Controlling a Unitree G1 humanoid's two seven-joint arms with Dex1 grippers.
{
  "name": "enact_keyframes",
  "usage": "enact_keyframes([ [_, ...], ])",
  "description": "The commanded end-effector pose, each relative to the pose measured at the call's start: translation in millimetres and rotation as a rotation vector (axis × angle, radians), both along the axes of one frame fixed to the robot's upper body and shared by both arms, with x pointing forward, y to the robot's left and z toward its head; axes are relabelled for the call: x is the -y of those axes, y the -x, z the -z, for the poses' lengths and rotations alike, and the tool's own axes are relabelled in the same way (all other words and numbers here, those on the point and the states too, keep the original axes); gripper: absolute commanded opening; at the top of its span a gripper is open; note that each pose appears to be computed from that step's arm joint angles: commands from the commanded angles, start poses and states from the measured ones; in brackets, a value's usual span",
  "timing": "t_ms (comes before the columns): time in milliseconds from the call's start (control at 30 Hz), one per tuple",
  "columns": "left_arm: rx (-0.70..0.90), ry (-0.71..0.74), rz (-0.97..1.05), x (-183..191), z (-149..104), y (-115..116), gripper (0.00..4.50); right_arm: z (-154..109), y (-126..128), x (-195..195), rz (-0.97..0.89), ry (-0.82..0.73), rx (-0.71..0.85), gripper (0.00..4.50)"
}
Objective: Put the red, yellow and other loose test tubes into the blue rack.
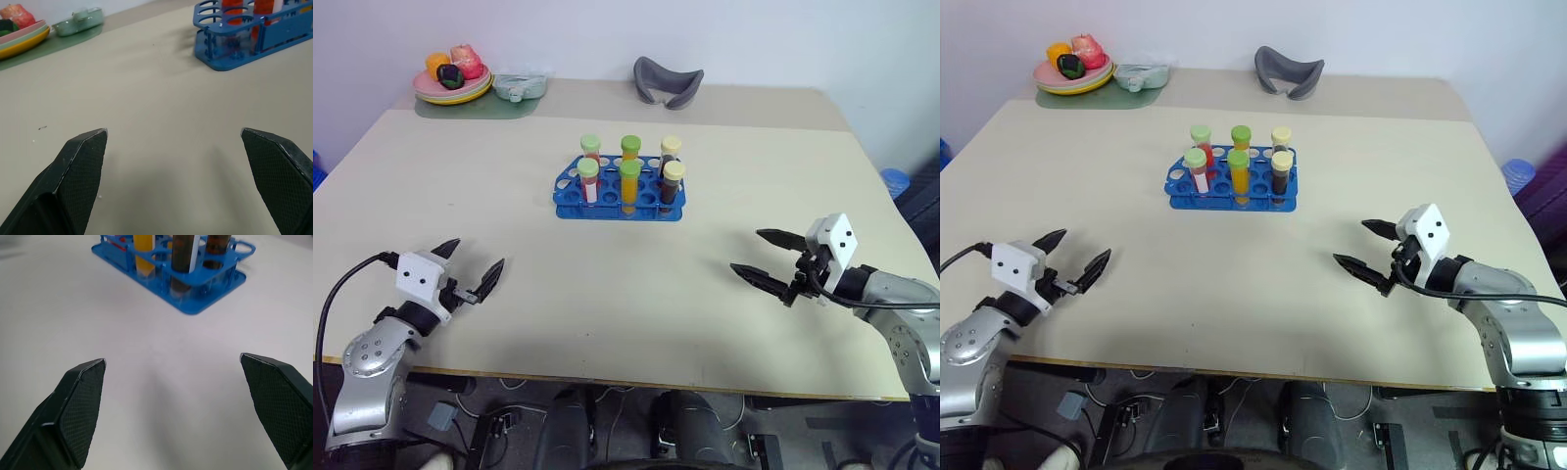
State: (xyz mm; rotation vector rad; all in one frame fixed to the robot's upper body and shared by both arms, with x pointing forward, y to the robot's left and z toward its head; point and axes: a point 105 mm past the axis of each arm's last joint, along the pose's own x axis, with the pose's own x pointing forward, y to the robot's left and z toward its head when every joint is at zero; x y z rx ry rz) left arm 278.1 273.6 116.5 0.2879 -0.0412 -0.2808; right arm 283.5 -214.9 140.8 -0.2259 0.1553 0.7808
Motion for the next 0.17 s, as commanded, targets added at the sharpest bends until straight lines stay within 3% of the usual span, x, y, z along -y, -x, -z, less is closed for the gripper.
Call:
enact_keyframes([
  [33, 0.038, 0.005, 0.001, 5.9, -10.0, 3.5, 4.46, -11.2, 1.1, -3.8, -0.005, -0.008, 0.06, 4.5],
  [167, 0.041, 0.019, -0.014, 10.0, -6.5, 5.7, 4.46, -8.1, -0.5, -9.8, -0.01, -0.02, 0.054, 4.5],
])
